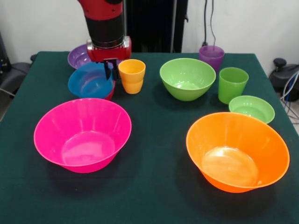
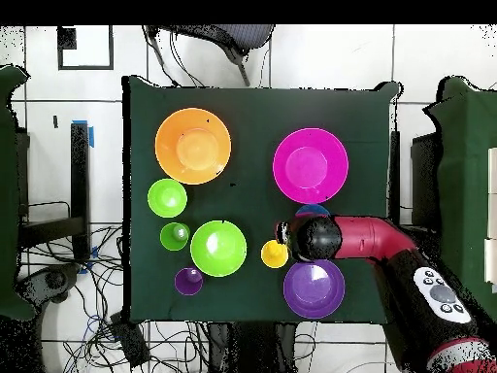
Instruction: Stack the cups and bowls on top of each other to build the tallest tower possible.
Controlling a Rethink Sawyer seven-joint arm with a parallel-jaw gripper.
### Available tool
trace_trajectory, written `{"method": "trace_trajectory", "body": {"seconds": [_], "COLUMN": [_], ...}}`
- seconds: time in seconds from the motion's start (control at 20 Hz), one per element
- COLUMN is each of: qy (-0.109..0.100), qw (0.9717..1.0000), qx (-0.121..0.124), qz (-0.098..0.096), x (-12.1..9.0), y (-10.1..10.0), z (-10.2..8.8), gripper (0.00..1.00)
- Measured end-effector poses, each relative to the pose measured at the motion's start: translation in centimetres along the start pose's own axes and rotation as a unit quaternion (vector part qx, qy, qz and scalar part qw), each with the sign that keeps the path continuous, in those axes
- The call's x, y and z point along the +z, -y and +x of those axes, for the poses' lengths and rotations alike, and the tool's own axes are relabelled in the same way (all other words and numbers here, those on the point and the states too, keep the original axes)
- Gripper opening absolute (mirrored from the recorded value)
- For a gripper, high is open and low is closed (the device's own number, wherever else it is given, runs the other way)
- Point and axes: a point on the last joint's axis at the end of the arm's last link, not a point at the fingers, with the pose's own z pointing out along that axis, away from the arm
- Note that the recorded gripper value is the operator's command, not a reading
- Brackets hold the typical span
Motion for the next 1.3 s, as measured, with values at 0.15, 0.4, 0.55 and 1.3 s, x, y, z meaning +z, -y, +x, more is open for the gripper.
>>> {"method": "trace_trajectory", "body": {"seconds": [0.15,0.4,0.55,1.3], "qy": [-0.007,-0.019,-0.032,-0.037], "qw": [0.9995,0.9946,0.9890,0.9880], "qx": [-0.028,-0.093,-0.130,-0.135], "qz": [0.011,0.043,0.063,0.065], "x": [1.1,2.6,3.2,3.3], "y": [-0.2,-0.8,-1.3,-1.6], "z": [0.8,2.2,2.7,2.3], "gripper": [0.00,0.00,0.00,0.00]}}
